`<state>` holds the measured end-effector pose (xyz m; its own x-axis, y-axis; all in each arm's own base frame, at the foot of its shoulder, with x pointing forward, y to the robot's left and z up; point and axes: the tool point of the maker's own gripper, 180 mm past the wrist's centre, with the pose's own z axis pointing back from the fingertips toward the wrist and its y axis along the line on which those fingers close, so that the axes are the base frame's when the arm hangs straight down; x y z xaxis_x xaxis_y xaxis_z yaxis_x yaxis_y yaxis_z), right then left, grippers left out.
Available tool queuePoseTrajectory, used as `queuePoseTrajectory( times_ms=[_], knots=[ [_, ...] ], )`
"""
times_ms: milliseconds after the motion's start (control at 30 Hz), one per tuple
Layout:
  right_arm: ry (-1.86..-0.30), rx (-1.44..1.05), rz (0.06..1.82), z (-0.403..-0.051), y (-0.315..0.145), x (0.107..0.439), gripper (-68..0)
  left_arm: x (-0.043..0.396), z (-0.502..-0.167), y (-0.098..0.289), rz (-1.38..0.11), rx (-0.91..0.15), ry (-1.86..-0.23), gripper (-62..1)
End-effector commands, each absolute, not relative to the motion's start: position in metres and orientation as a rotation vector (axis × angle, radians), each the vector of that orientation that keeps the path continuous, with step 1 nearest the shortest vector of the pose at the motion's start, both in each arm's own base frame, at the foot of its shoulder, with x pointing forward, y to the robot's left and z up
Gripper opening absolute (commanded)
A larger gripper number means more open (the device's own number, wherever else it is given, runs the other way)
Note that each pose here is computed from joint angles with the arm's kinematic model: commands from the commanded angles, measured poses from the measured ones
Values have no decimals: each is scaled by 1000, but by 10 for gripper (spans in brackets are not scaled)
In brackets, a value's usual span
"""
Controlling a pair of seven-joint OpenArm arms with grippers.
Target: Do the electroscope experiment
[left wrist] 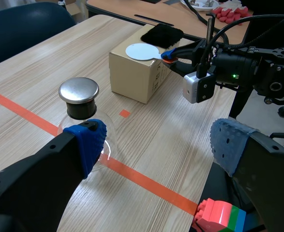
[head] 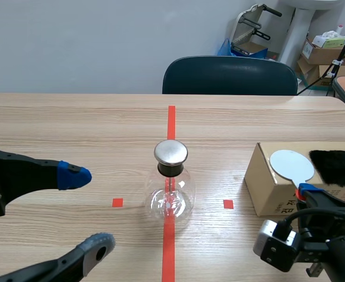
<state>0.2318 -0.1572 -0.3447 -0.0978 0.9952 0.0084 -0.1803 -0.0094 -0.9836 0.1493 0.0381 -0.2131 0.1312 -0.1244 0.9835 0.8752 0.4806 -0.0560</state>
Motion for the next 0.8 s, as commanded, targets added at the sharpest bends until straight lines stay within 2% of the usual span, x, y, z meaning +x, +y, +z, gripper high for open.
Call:
queuePoseTrajectory(
  times_ms=[0, 767],
  knots=[
    [-1161, -1062, 1358, -335, -161, 239, -668, 149, -203, 33, -837, -805, -1256, -138],
    [-1161, -1062, 1358, -335, -161, 239, -668, 150, -203, 33, -834, -799, -1260, -138]
  ],
)
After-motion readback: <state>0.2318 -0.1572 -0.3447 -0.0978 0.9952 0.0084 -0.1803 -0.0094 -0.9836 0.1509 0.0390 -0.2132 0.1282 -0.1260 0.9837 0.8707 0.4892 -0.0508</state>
